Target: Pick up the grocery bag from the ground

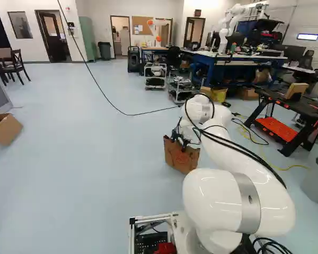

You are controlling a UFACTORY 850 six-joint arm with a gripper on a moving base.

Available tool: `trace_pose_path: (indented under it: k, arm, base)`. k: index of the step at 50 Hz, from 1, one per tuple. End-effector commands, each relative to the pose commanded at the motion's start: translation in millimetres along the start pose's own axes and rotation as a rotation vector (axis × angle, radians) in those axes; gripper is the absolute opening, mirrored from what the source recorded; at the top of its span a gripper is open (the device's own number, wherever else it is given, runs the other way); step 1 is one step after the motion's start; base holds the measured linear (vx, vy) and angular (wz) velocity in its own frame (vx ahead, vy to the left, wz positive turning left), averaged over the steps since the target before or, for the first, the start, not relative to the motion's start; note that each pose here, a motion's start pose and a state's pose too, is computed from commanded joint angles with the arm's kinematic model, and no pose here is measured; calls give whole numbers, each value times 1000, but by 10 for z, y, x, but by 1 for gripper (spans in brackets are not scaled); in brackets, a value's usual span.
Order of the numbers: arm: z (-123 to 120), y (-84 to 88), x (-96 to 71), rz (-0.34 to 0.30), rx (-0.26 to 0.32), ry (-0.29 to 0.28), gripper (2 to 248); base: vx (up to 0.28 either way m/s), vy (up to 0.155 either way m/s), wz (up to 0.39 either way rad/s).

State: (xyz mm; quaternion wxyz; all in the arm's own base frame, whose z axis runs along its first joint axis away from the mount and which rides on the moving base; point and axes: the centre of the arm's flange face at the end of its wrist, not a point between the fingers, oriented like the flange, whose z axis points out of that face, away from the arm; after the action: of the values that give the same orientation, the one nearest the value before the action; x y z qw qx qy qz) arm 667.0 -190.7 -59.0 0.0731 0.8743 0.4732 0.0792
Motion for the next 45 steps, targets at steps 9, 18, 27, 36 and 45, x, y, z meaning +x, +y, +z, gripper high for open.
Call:
trace_pose_path:
  k: [9, 18, 27, 36, 45]
  arm:
    - [-169, -101, -17, -2, 26, -8, 20]
    - [-337, -207, -35, -3, 50, -15, 20]
    - [-504, -317, -55, -5, 73, -21, 20]
    - [-671, -432, -75, -7, 94, -28, 20]
    - [-839, -550, -97, -10, 114, -33, 20]
  base:
    - [0, 0, 0]
    - [0, 0, 0]
    - [0, 0, 0]
    - [0, 0, 0]
    - [0, 0, 0]
